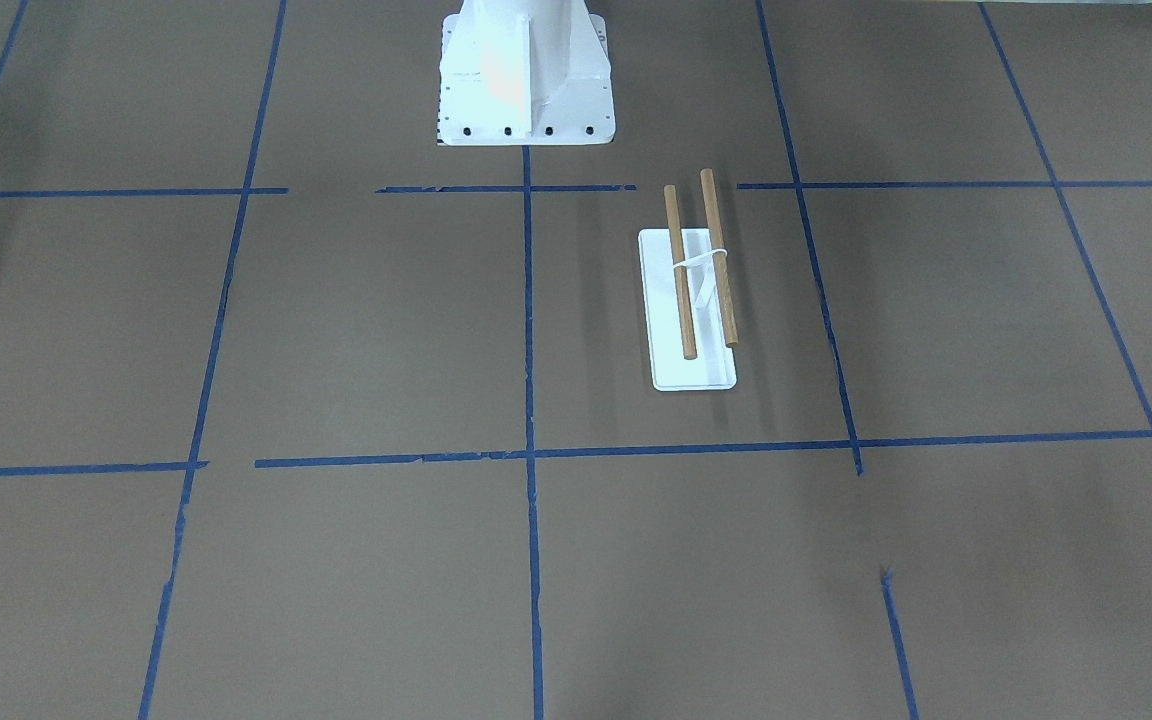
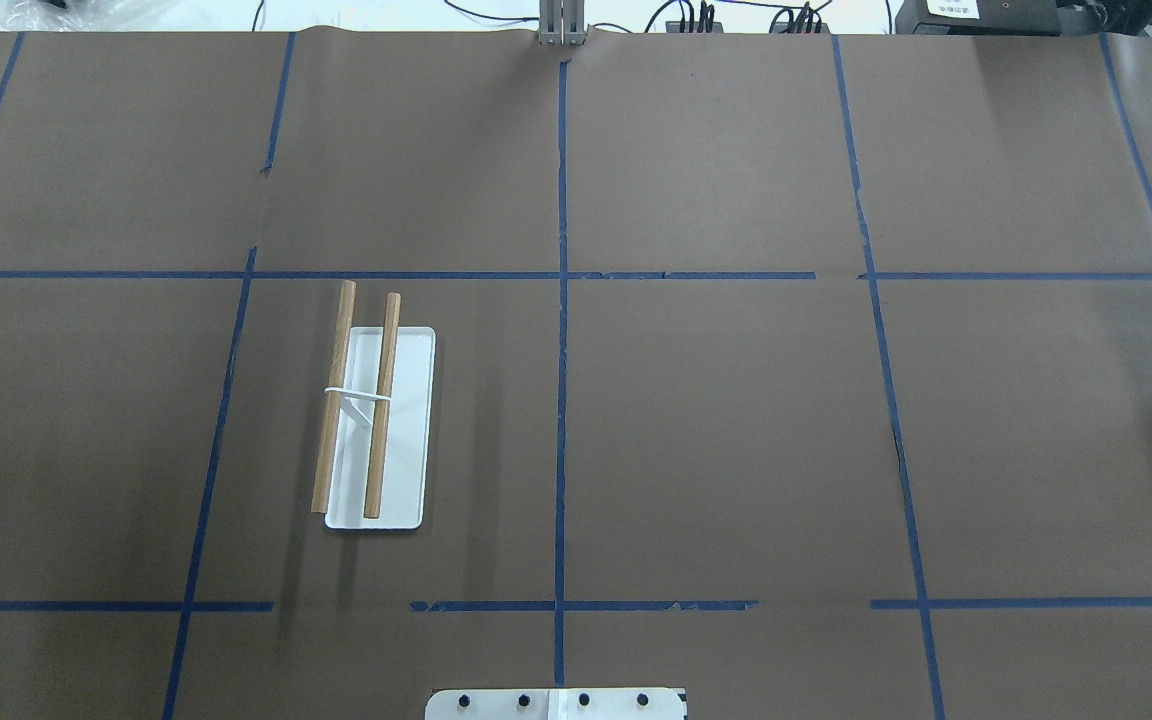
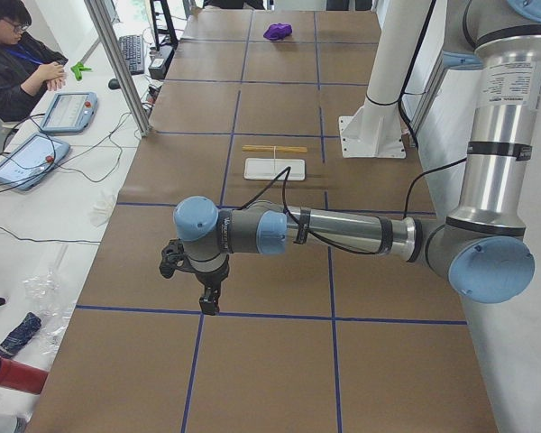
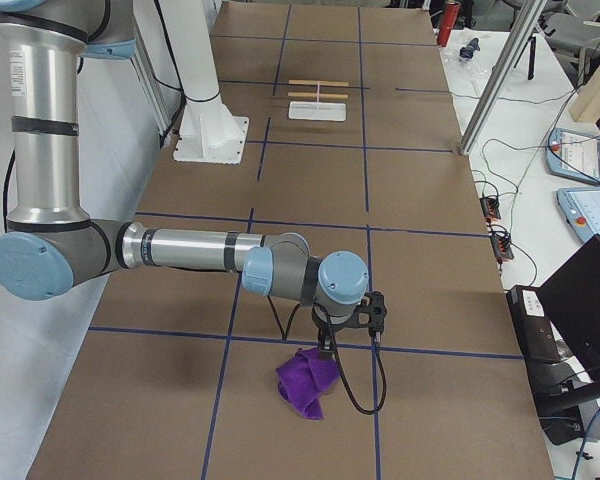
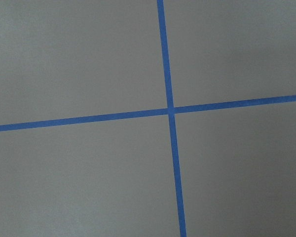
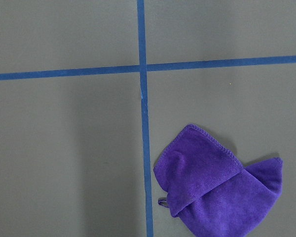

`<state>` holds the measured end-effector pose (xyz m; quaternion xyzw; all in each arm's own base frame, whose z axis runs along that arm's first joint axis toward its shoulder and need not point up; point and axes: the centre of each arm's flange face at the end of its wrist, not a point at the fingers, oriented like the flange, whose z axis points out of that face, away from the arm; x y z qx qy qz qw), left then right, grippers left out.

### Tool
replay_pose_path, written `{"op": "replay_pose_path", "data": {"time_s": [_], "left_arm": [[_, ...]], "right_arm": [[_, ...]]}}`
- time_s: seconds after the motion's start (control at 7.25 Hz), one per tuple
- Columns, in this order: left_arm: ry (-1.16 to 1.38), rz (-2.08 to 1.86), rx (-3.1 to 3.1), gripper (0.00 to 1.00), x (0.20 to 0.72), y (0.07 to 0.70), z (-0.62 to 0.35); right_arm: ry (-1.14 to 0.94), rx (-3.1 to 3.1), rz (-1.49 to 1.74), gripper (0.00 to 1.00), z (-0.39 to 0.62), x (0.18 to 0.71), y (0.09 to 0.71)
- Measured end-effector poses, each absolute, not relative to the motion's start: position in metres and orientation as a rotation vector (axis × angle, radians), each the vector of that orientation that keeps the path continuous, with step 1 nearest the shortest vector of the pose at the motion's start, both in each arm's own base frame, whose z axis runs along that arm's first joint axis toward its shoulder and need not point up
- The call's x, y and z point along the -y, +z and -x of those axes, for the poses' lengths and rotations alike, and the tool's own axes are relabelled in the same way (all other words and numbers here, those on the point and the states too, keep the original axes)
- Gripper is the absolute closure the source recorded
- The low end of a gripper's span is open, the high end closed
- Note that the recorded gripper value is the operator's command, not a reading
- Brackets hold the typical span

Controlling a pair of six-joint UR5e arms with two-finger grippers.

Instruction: Hang towel on rack

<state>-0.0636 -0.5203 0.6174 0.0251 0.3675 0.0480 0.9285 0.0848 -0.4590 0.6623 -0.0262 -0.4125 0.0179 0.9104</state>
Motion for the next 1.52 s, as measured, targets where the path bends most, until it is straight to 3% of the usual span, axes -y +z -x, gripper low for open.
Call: {"op": "replay_pose_path", "data": {"time_s": [0.97,1.52], "left_arm": [[0.111,-0.085,-0.75,0.0,0.52,0.599,0.064],[0.118,-0.104,-0.749,0.0,0.52,0.588,0.064]], "right_arm": [[0.029,0.855,0.035,0.0,-0.084,0.458,0.673],[-0.123,0.836,-0.128,0.0,-0.055,0.418,0.781]]}}
